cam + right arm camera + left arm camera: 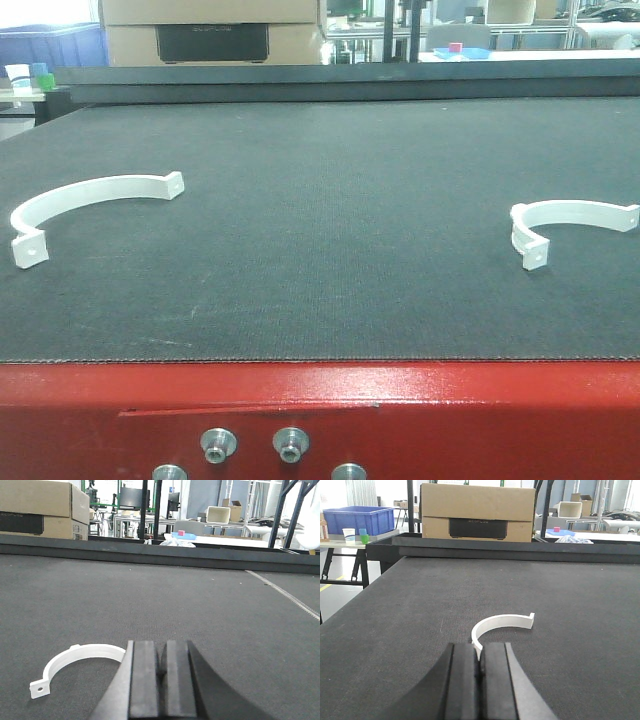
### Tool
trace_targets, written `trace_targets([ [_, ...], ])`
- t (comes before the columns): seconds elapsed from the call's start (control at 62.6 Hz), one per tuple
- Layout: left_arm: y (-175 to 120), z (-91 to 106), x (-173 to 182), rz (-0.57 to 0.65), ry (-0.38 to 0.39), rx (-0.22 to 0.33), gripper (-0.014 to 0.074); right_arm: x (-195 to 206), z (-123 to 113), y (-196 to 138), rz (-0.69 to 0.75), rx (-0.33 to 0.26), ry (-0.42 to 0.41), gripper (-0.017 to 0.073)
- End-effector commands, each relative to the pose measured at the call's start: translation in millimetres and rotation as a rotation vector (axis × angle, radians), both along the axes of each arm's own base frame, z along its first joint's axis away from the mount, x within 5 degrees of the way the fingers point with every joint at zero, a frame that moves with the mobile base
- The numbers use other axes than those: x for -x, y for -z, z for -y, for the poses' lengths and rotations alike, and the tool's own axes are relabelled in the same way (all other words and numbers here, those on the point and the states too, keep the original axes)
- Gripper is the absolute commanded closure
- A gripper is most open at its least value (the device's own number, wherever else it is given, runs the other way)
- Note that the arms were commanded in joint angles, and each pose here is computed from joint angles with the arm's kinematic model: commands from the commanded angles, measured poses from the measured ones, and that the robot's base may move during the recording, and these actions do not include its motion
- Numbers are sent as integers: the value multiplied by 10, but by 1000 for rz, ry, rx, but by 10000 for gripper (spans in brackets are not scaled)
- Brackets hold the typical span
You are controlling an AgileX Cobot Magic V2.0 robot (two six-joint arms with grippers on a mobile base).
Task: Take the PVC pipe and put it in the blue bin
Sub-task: 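Move both grippers down toward the two white pipe clamps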
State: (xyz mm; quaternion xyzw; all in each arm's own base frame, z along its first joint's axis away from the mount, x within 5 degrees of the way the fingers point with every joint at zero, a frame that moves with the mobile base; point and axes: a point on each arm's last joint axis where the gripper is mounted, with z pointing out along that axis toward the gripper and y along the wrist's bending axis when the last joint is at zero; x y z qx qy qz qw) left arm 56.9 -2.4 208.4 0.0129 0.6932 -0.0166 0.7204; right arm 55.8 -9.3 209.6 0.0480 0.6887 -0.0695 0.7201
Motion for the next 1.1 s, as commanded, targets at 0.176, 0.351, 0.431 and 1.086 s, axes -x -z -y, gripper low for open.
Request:
trace_targets([
  [0.176, -23, 0, 6, 21, 2, 7, 705, 3, 0, -22, 23, 11, 0, 727],
  [0.351, -23, 0, 6, 21, 2, 7, 705, 3, 0, -22, 23, 11, 0, 727],
  [0.431, -23, 0, 6, 21, 2, 7, 705, 3, 0, -22, 23, 11, 0, 727],
  [1.086, -23, 0, 6, 21, 2, 7, 705, 4, 0, -24, 25, 11, 0, 727],
])
